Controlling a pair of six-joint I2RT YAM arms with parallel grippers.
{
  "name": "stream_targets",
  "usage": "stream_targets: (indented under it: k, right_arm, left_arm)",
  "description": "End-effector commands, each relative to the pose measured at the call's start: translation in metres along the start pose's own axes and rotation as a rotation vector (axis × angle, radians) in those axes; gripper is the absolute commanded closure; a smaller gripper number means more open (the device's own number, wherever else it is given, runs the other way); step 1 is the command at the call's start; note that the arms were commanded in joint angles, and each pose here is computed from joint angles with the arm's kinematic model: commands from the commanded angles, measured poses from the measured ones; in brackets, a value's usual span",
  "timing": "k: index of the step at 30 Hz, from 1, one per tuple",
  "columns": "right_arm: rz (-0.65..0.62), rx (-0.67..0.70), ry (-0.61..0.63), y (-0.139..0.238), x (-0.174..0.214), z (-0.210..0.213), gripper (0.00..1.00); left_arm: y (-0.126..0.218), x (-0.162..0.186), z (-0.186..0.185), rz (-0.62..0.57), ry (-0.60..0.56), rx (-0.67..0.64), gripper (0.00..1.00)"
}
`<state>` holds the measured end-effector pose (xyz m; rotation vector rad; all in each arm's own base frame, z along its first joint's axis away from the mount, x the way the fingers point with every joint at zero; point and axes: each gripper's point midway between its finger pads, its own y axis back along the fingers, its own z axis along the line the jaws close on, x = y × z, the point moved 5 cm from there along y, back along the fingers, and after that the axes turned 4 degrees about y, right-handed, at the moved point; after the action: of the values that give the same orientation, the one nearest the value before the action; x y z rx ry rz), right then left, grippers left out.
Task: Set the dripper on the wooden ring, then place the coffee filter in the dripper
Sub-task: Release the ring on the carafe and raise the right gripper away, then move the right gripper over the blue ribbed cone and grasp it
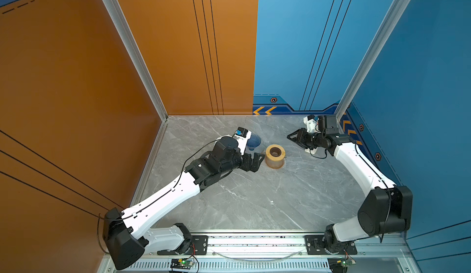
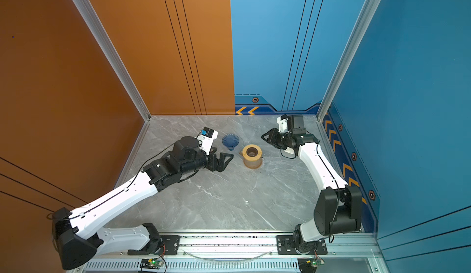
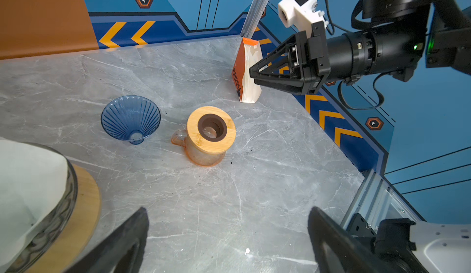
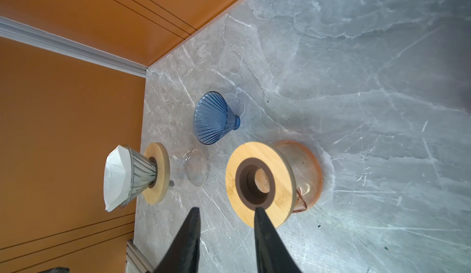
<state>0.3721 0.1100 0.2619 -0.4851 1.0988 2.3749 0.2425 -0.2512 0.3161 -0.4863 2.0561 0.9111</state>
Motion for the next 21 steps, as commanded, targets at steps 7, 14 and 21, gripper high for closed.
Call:
stream_targets:
  k: [7,14,21]
  right_arm:
    - [0.110,0.093,0.146,-0.026,0.004,0.022,0.56]
    - [0.157,0.120,0.190,-0.061,-0.001,0.030,0.53]
    - [0.224,0.156,0.245,-0.098,0.000,0.031,0.53]
  left_arm:
    - [0.037,0.001,0.019,-0.038,0.008,-0.100,0.02]
    - [0.051,0.022,0.038,-0.033,0.061,-0.151,0.02]
    - [0.055,0.042,0.050,-0.019,0.113,-0.175,0.02]
